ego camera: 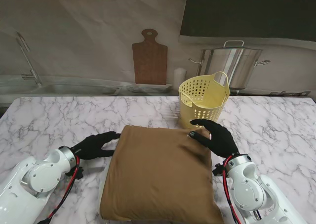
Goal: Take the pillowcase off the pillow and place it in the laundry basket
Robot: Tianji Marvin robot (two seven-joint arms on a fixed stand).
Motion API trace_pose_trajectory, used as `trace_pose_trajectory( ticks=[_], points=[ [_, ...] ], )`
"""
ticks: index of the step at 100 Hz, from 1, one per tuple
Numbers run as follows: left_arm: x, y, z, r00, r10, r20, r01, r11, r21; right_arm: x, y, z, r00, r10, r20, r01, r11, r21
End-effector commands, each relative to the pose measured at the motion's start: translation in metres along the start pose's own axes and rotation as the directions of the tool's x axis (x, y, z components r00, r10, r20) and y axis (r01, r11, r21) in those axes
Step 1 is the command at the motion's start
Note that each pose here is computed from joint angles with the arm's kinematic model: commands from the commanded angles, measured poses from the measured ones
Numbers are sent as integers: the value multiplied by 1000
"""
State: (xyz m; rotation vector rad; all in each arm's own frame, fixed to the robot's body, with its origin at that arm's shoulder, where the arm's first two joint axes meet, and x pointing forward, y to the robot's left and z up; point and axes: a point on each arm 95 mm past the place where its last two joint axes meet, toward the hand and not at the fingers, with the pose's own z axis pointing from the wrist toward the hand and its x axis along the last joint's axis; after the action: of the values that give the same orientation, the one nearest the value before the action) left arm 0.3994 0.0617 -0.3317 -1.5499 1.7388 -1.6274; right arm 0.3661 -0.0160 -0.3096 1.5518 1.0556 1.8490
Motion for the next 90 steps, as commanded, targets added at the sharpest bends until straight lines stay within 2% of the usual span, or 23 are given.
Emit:
trace_pose_trajectory(
  ticks=[1, 16, 30, 40, 58, 78, 90],
  points=[
    [7, 2, 2, 1000, -10, -21, 9, 1000, -12, 0, -2, -1, 1000, 4, 1, -4, 1000, 7],
    [13, 2, 1, 998, -38, -41, 38, 999, 1, -1, -3, 0, 1000, 3, -2, -3, 1000, 11],
    [22, 1, -1, 994, -68, -83, 71, 997, 34, -1, -4, 1, 1000, 4, -2, -4, 1000, 13],
    [30, 4, 1, 990, -79, -119, 83, 996, 30, -1, -5, 2, 1000, 3, -2, -3, 1000, 19],
    [43, 17, 15, 984, -74, -164, 69, 997, -39, 2, -7, 2, 1000, 2, -12, -2, 1000, 30],
    [46, 30, 32, 987, -2, -159, -22, 988, -152, 14, -13, -1, 999, -29, -46, 32, 997, 70],
    [50, 32, 38, 984, 59, -166, -91, 976, -198, 21, -19, -3, 994, -86, -73, 94, 988, 123]
  ],
)
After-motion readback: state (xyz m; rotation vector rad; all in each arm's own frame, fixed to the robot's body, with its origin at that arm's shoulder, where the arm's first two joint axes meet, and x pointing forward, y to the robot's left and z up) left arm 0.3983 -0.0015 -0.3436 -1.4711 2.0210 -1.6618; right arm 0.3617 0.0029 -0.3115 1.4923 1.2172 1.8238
